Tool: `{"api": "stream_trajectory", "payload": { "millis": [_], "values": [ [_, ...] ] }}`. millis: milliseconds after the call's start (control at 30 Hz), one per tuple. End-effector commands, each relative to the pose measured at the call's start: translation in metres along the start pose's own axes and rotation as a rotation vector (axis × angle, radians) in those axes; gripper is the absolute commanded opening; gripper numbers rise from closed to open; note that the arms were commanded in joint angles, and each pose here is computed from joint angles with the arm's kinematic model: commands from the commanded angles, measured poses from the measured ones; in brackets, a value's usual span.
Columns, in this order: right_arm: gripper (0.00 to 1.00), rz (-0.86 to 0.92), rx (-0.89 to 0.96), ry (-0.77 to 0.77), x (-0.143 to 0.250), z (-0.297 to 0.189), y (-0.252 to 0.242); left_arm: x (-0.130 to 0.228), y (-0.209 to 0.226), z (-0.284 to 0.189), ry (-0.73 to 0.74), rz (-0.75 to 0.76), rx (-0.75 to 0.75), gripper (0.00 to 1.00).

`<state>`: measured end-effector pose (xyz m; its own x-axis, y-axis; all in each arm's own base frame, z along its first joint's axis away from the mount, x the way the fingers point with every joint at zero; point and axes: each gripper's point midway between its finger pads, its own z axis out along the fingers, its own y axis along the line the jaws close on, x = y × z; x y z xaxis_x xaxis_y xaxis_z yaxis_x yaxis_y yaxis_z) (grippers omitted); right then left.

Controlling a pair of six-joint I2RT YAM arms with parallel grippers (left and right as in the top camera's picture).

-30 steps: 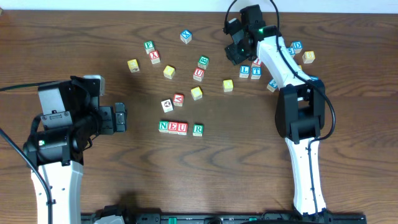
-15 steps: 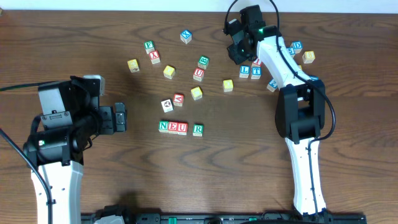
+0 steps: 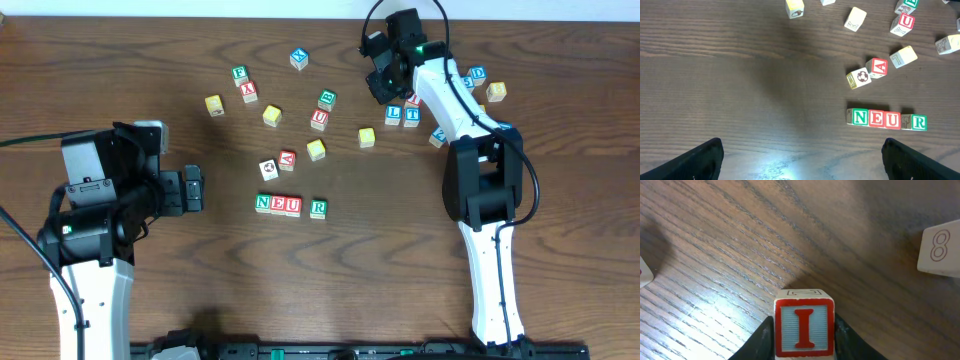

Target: Spell out NEURIPS

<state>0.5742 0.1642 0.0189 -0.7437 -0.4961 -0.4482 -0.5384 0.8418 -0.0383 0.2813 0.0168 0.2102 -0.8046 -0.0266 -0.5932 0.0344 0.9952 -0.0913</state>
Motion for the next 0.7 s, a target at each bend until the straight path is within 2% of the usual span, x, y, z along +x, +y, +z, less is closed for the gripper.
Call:
{"api": "stream_trajectory", "payload": {
  "millis": [0, 200, 367, 667],
  "values": [
    [0.27, 0.017, -0.008, -0.003, -0.0012, 0.0013, -0.0003, -0.0048, 0.0013, -0.0036, -0.014, 0.017, -0.007, 0.99],
    [0.25, 0.017, -0.01, 0.004, 0.0004, 0.0013, 0.0002, -0.0048, 0.0013, -0.0036, -0.014, 0.017, -0.007, 0.99],
    [0.16, 0.018, -0.011, 0.007, 0.0012, 0.0013, 0.0006, -0.0048, 0.0013, -0.0036, -0.014, 0.017, -0.007, 0.99],
    [0.18, 0.024, -0.014, 0.001, -0.0012, -0.0029, 0.001, -0.0048, 0.0013, -0.0036, -0.014, 0.017, -0.007, 0.99]
  ]
}}
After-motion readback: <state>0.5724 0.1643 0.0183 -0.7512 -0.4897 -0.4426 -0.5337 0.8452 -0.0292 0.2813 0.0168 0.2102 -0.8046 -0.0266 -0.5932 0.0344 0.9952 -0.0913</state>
